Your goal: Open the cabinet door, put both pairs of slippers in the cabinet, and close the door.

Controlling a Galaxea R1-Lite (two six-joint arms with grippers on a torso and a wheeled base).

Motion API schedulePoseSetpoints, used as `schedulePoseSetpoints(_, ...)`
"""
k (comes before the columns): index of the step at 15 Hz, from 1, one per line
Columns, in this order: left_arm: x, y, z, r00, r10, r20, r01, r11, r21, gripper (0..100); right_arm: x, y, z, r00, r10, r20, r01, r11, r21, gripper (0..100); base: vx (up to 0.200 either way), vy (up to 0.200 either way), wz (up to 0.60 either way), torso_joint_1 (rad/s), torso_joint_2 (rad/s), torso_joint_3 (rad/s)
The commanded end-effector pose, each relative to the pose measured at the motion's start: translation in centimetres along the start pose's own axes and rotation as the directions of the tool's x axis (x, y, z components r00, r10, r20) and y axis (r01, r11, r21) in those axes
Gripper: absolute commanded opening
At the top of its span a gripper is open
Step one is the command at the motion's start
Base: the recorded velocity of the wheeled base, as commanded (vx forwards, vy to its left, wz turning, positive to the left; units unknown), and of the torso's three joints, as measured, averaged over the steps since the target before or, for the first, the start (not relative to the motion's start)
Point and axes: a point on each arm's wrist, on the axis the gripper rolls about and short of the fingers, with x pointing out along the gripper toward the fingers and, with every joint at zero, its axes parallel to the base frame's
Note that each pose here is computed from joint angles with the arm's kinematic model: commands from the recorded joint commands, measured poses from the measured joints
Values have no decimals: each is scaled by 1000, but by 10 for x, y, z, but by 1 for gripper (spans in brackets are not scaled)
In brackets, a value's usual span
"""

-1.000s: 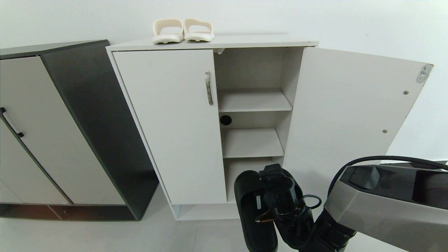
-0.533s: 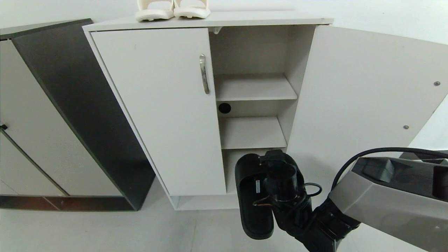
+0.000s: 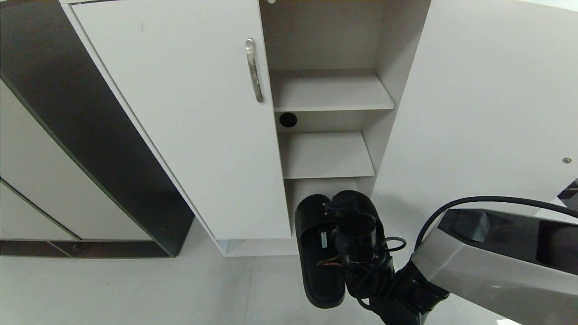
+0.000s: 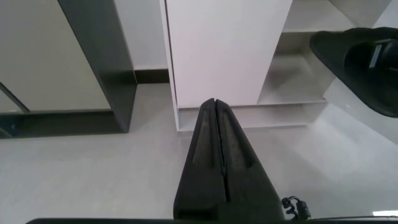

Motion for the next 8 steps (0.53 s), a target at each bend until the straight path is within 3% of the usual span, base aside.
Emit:
schedulePoseSetpoints(1, 0, 0, 0, 1000, 0, -1, 0, 1000, 0, 0, 11, -2, -9, 1000, -21, -3, 21, 1000, 3, 0, 0, 0, 0, -2, 7, -207)
schedulePoseSetpoints(4, 0, 0, 0, 1000, 0, -1, 0, 1000, 0, 0, 6, 2, 5, 994, -15, 108, 11, 999, 34, 0, 0, 0, 0, 2, 2, -190)
schedulePoseSetpoints(8, 0, 0, 0, 1000, 2, -1, -2, 1000, -1, 0, -7, 1, 30, 986, -1, 166, -8, 998, 55, 0, 0, 0, 0, 4, 5, -199)
